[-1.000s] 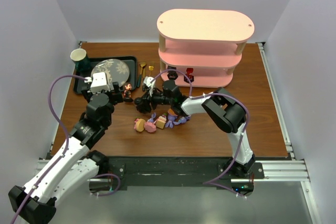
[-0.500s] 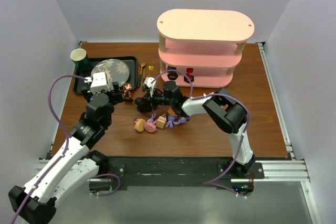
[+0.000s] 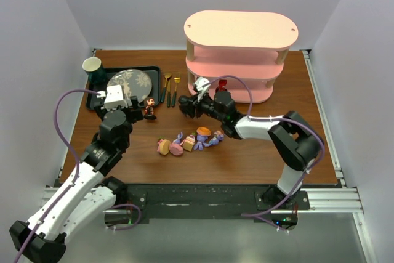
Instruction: Place and organize the plastic toys onto the shelf
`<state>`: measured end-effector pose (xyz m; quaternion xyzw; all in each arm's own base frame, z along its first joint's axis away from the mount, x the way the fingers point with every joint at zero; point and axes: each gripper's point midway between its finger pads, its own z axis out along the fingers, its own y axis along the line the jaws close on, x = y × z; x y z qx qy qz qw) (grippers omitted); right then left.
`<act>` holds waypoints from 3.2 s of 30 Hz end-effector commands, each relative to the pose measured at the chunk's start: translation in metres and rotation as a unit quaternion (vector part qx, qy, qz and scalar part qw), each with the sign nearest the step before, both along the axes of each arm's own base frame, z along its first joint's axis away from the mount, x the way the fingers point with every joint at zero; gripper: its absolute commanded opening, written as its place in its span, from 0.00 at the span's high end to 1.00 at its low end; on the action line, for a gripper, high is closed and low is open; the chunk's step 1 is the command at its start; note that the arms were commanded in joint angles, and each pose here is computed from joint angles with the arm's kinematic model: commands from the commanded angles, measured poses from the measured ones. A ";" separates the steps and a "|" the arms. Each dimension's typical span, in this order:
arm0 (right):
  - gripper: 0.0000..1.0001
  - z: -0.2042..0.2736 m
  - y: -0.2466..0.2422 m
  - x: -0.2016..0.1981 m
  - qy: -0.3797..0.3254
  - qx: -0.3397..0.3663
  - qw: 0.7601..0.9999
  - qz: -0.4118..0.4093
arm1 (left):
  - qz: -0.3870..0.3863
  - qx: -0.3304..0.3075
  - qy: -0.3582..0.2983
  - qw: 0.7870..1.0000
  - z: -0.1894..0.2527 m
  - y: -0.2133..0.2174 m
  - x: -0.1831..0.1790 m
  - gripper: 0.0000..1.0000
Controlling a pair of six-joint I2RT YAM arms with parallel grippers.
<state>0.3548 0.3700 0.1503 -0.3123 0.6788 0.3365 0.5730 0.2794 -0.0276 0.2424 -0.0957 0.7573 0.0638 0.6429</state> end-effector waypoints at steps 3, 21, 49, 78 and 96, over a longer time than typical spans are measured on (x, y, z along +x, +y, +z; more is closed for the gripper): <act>0.77 0.023 -0.066 0.026 -0.004 0.025 0.991 -0.129 | 0.000 -0.008 -0.023 1.000 0.011 0.001 0.001 0.12; 0.77 0.002 -0.210 0.074 0.004 0.028 0.936 -0.350 | -0.005 -0.012 -0.025 1.000 0.012 0.000 0.002 0.12; 0.77 -0.015 -0.233 0.117 -0.025 0.052 0.918 -0.392 | -0.006 -0.011 -0.023 1.000 0.011 0.000 0.002 0.13; 0.29 -0.023 -0.238 0.122 -0.001 0.051 0.909 -0.413 | -0.005 -0.012 -0.024 1.000 0.011 0.001 0.002 0.13; 0.15 -0.021 -0.241 0.066 0.057 0.079 0.914 -0.393 | -0.038 -0.031 0.004 0.999 -0.004 -0.017 0.011 0.12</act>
